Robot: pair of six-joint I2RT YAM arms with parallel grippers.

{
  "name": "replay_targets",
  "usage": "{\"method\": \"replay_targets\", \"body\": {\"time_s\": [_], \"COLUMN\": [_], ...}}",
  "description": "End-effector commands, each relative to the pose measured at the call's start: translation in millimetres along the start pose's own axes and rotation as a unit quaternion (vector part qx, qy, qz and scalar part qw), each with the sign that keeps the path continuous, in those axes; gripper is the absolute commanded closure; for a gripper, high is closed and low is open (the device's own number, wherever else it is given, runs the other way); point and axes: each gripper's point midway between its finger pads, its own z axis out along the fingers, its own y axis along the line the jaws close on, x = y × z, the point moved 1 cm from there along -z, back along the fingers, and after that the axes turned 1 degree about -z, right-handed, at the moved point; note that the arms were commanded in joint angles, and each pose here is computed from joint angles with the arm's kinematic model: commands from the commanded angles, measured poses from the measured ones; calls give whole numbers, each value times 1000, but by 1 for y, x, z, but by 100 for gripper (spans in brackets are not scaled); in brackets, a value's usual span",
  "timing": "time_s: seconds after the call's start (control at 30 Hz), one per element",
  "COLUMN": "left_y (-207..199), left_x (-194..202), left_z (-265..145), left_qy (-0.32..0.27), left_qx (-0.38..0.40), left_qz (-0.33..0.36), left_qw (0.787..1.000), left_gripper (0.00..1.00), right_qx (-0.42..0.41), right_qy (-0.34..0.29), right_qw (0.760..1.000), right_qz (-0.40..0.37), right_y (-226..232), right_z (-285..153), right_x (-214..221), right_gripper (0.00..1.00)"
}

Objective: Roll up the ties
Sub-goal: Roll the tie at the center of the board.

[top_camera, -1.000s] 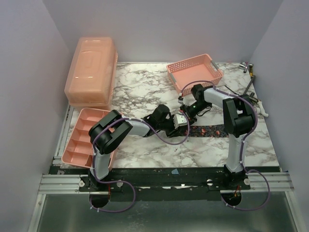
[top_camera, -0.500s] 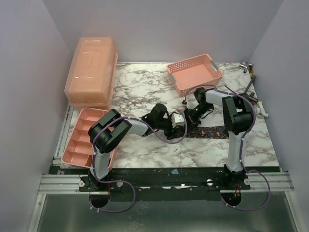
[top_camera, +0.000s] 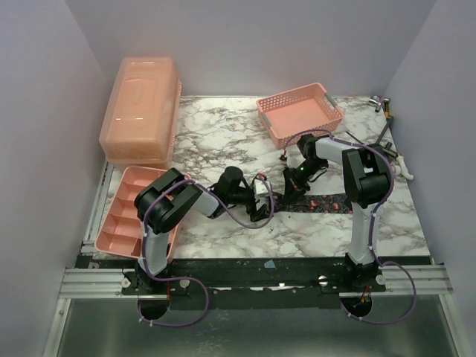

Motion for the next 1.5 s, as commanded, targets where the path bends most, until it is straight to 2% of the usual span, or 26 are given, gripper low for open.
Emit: {"method": "replay_targets", "body": {"time_s": [0.0,0.3,0.37,0.47,0.57,0.67,0.8,0.97,1.1,1.3,1.37,1.47], "left_y": [-4,-3,-4,0,4,-6,-15,-15,-14,-14,-13,-14], "left_x": [-26,-25,-22,-16,3,31,57,63,58,57,57,56], "left_z": [4,27,34,41,35,17,0,0,6,9,8,8], "left_qy": [-70,-99,-91,-60,14,97,173,202,206,218,223,220], "left_qx": [23,40,39,27,3,-4,-3,-5,-5,-11,-12,-13], "left_qz": [23,7,9,-1,-26,-49,-66,-67,-54,-53,-55,-55], "left_qw": [997,994,995,998,1000,994,983,977,977,974,973,974], "left_gripper": [15,29,36,54,65,72,74,74,73,71,71,69], "right_qx": [202,216,213,201,179,147,78,-37,-114,-113,-95,-42], "right_qy": [48,49,51,47,35,13,-22,-29,-31,-5,4,11], "right_qw": [977,973,973,975,979,984,993,997,992,993,995,999], "right_qz": [-48,-69,-74,-86,-95,-102,-88,-69,-41,-20,-19,-22], "right_y": [-97,-106,-104,-98,-85,-63,-32,14,42,31,21,1], "right_z": [13,14,15,17,13,-2,-36,-53,-48,-23,-16,-12], "right_x": [9,-1,-5,-11,-19,-31,-37,-16,-7,-3,0,4], "right_gripper": [100,99,99,100,100,85,64,49,43,49,61,89]}}
